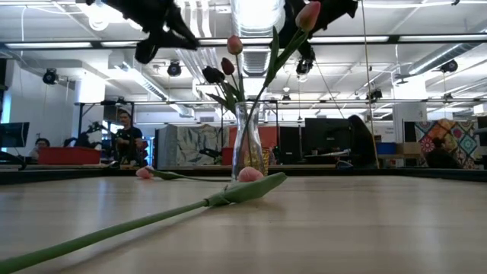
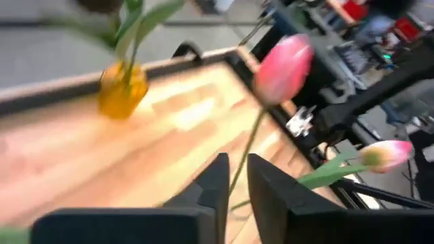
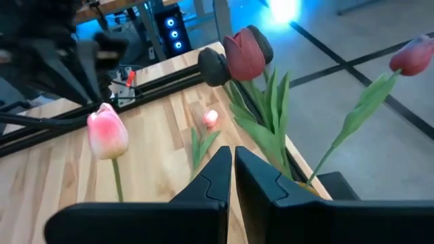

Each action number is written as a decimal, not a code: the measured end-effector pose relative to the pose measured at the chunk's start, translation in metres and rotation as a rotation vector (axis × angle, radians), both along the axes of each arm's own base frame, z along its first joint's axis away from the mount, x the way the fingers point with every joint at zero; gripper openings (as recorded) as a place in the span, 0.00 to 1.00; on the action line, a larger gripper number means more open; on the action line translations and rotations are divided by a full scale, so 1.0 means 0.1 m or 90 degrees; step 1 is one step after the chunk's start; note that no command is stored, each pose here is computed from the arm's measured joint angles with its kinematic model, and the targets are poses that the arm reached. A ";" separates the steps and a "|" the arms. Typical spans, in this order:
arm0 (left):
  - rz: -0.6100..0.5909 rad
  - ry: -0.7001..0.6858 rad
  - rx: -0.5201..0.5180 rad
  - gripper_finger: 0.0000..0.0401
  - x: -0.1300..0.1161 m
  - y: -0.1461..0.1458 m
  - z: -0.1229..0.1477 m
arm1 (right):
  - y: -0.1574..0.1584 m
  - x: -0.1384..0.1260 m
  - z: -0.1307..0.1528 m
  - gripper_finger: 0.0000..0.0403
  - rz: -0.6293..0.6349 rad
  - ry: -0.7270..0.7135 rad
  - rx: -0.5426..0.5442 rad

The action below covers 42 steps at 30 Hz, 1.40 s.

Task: Sort flowers into vase by color
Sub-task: Put the pink flower into the transparent vase

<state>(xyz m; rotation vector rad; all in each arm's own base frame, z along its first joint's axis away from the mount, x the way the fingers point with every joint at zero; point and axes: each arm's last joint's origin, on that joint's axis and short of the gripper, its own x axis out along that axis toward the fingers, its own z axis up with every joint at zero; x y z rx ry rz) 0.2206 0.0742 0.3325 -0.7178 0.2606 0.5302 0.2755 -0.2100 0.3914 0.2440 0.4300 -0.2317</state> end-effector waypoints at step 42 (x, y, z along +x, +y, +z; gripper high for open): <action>-0.157 0.463 -0.075 0.33 0.13 0.78 -1.34 | 0.02 -0.03 0.01 0.03 0.009 0.010 -0.013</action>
